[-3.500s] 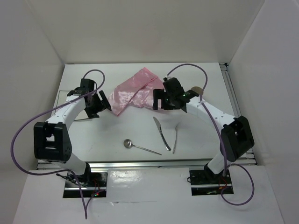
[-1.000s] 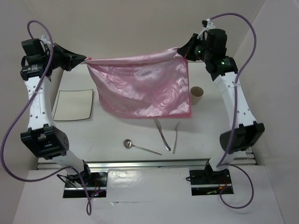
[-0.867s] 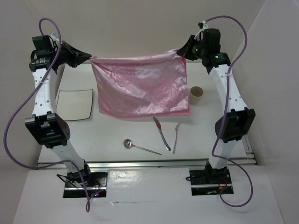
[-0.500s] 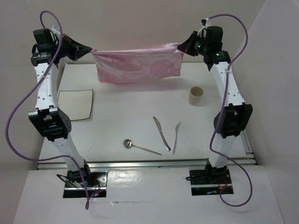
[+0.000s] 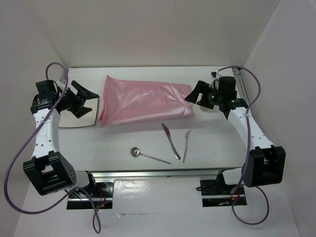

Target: Set the dinner table for one person

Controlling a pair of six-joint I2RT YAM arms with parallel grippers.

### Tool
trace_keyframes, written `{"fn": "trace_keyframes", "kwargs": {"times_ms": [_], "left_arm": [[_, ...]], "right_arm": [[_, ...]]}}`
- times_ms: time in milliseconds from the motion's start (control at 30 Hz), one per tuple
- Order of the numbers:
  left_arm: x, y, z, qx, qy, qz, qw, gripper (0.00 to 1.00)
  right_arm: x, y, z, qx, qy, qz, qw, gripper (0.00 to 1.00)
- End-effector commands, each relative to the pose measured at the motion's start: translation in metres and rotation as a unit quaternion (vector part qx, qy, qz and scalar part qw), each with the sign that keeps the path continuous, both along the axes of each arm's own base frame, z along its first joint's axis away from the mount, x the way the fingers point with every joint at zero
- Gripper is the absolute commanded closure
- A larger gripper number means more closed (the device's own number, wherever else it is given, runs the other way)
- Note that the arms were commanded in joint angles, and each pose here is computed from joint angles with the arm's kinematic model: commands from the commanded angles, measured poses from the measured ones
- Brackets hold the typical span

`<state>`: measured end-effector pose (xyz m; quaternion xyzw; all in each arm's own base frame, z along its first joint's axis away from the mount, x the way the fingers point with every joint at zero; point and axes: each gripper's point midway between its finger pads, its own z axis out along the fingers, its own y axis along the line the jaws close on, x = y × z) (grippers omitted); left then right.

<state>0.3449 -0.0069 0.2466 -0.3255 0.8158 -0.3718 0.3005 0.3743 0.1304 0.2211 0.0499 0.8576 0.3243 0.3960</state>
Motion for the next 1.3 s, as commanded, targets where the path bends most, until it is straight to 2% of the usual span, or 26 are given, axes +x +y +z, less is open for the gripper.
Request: {"fn": "trace_keyframes", "kwargs": {"times_ms": [0,100,167,200,233,267,300,367,400,500,533,633,767,900,1100,1133,1267], "left_arm": [[-0.017,0.007,0.000,0.062,-0.005,-0.016,0.998,0.00],[-0.018,0.012,0.011,0.080,-0.004,-0.008,0.997,0.00],[-0.013,0.009,0.015,0.106,-0.016,-0.007,0.994,0.12],[-0.009,0.007,0.020,0.112,-0.025,-0.006,0.993,0.24],[-0.004,0.002,0.018,0.115,-0.026,-0.014,0.993,0.66],[0.009,-0.009,0.012,0.121,-0.030,-0.026,0.992,0.85],[0.013,-0.015,0.000,0.122,-0.016,-0.035,0.992,1.00],[0.024,-0.028,-0.019,0.119,0.007,-0.059,0.991,1.00],[0.032,-0.036,-0.051,0.128,0.050,-0.070,0.988,1.00],[0.042,-0.042,-0.091,0.156,0.103,-0.076,0.979,1.00],[0.043,-0.040,-0.109,0.156,0.127,-0.077,0.976,1.00],[0.046,-0.047,-0.136,0.155,0.146,-0.084,0.973,1.00],[0.041,-0.054,-0.182,0.166,0.203,-0.095,0.960,1.00],[0.041,-0.059,-0.214,0.172,0.240,-0.106,0.950,1.00],[0.042,-0.066,-0.242,0.190,0.282,-0.121,0.932,1.00],[0.045,-0.066,-0.242,0.190,0.282,-0.121,0.933,1.00],[0.050,-0.072,-0.249,0.186,0.284,-0.129,0.932,1.00]], "right_arm": [[-0.023,-0.008,0.009,-0.026,-0.024,0.004,0.999,0.04],[-0.030,-0.014,0.029,-0.036,-0.046,-0.009,0.998,0.02],[-0.028,-0.016,0.046,-0.034,-0.066,-0.017,0.997,0.05],[-0.027,-0.016,0.052,-0.033,-0.072,-0.017,0.997,0.07],[-0.023,-0.015,0.055,-0.027,-0.075,-0.020,0.997,0.15],[-0.016,-0.014,0.052,-0.020,-0.070,-0.025,0.997,0.42],[-0.013,-0.006,0.052,-0.011,-0.066,-0.015,0.998,0.61],[-0.007,0.011,0.041,-0.006,-0.051,0.012,0.999,0.87],[0.004,0.022,0.015,-0.014,-0.017,0.020,1.000,1.00],[0.016,0.054,-0.014,-0.045,0.027,0.050,0.997,1.00],[0.017,0.064,-0.045,-0.060,0.072,0.060,0.994,1.00],[0.027,0.066,-0.077,-0.063,0.112,0.049,0.991,1.00],[0.033,0.066,-0.117,-0.080,0.149,0.031,0.985,1.00],[0.048,0.050,-0.153,-0.129,0.188,-0.013,0.974,1.00],[0.070,0.041,-0.193,-0.183,0.220,-0.044,0.957,1.00],[0.069,0.037,-0.210,-0.198,0.238,-0.048,0.950,1.00],[0.081,0.028,-0.230,-0.227,0.252,-0.072,0.938,1.00]]}}
